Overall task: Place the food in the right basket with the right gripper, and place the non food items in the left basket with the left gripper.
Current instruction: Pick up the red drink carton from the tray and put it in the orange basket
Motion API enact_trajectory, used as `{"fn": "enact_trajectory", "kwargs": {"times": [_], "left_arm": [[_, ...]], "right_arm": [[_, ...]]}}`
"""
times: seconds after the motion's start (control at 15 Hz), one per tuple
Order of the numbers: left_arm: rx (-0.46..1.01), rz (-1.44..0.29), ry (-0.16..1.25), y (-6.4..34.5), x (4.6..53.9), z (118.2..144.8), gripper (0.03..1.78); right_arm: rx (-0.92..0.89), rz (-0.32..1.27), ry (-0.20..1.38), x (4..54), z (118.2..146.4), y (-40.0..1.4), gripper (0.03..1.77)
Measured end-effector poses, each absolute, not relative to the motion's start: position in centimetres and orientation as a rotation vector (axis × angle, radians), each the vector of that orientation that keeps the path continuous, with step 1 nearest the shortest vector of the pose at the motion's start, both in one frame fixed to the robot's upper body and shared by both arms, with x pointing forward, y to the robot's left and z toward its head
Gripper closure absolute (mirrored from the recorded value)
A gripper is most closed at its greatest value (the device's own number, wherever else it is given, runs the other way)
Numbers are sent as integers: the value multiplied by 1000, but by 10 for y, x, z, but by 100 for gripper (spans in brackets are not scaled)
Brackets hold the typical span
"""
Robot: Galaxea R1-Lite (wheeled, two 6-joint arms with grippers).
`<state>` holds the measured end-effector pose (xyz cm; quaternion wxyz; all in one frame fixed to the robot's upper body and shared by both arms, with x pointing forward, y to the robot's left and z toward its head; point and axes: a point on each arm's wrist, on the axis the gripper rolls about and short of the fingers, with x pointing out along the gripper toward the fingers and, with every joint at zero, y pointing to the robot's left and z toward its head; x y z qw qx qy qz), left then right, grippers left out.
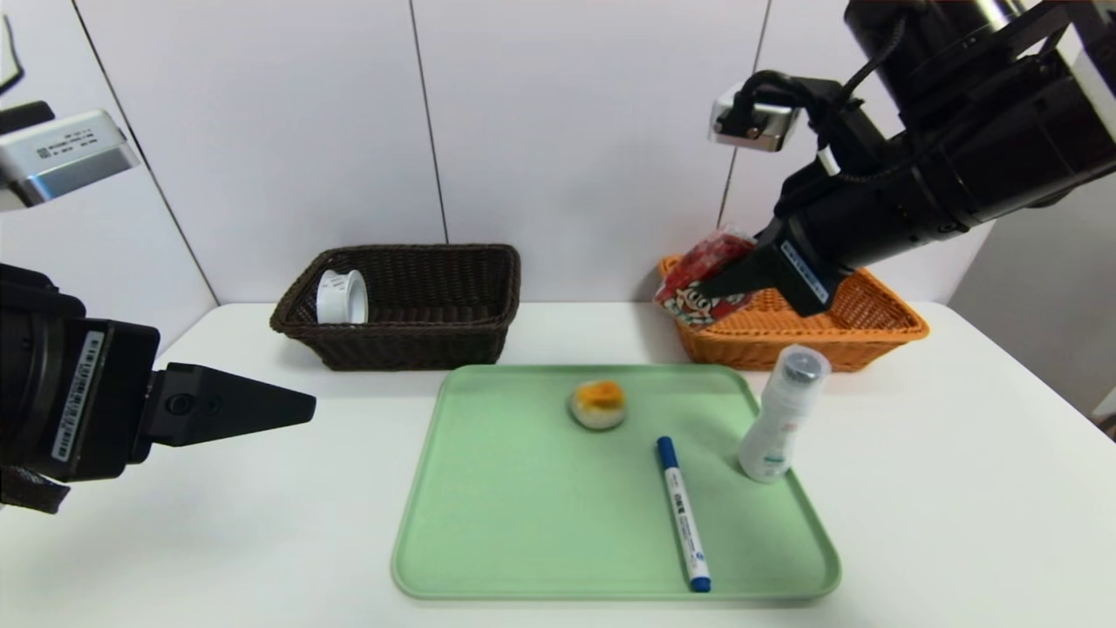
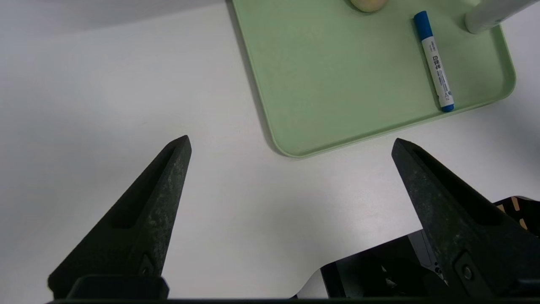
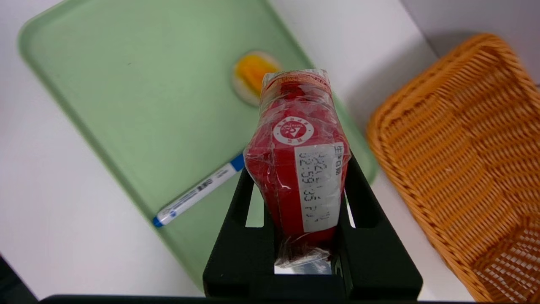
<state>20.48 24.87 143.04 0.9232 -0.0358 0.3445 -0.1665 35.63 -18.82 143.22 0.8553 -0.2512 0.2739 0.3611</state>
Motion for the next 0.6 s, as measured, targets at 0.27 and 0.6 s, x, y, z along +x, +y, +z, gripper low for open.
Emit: {"fn": "enact_trajectory", "kwargs": {"times": [0.27, 0.6], "left_arm": [[-74, -342, 712, 249, 205, 1429, 12], [-85, -352, 694, 248, 206, 1430, 12]], "right_arm": [[-473, 624, 574, 372, 1438, -227, 143], [-452, 502, 576, 411, 1422, -254, 143]]}}
